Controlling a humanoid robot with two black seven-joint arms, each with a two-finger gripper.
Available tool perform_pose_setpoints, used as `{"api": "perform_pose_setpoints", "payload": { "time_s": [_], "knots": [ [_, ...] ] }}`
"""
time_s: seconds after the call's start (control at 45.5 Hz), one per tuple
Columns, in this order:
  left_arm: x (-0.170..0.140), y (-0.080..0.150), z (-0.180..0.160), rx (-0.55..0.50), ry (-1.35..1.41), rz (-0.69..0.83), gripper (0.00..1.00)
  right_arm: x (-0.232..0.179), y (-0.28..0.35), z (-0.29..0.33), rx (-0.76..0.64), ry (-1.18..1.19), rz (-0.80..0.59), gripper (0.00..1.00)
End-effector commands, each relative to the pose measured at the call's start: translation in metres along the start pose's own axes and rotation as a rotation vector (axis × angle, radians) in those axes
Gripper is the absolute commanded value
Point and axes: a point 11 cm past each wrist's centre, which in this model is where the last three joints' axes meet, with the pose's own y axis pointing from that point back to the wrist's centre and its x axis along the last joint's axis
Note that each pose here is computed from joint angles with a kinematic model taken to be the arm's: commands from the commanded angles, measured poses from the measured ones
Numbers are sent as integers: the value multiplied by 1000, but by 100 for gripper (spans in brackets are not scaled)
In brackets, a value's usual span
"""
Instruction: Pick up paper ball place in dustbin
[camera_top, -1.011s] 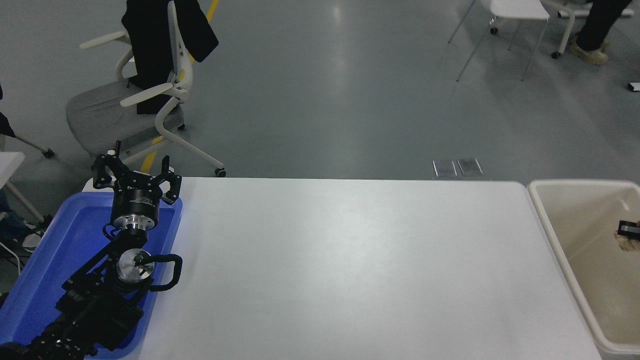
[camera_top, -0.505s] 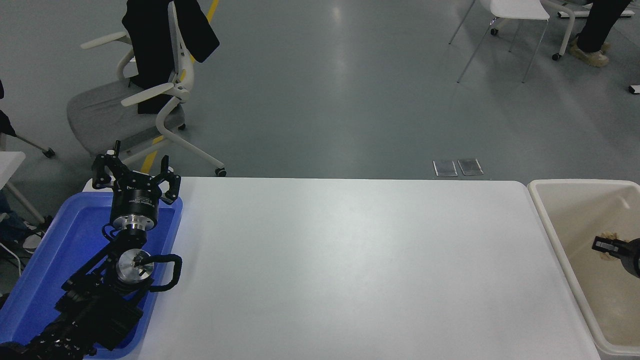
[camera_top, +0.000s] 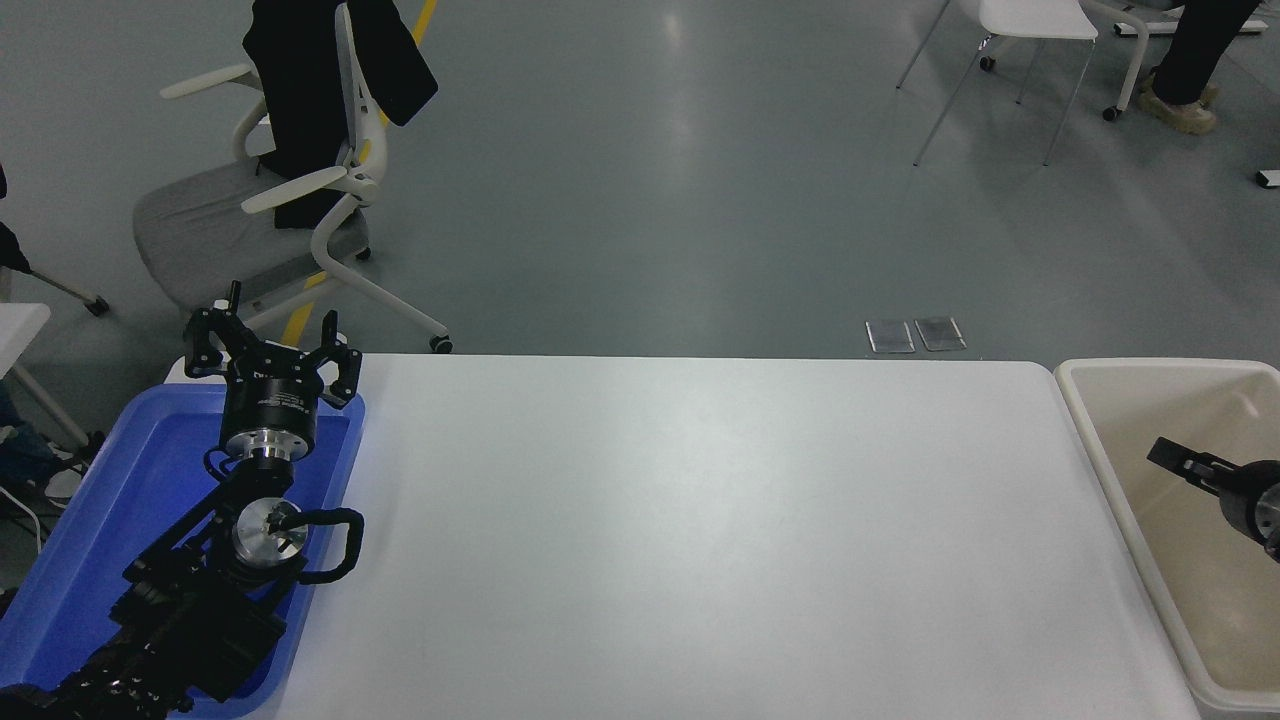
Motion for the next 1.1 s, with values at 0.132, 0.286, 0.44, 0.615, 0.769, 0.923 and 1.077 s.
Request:
{"api": "perform_pose_setpoints", "payload": {
  "time_s": [0.132,0.286,0.44,0.615,0.769,0.923,1.077],
  "knots": [
    [-1,-1,0,0,1,-2,99,14,20,-178,521,-873,-57,100],
    [0,0,0,0,0,-1,99,-9,31,-239,625,-1284,-218,100],
    [0,0,0,0,0,-1,99,-27,36,-270,677,-1578,-334,100],
    [0,0,0,0,0,-1,99,-66,34,-266,717,-1723,-462,100],
    [0,0,0,0,0,-1,99,-111,27,-243,694,-1826,-541,100],
    [0,0,0,0,0,-1,99,-128,23,-220,685,-1844,-552,100],
    [0,0,0,0,0,-1,99,-134,23,-212,683,-1848,-560,100]
  ]
}}
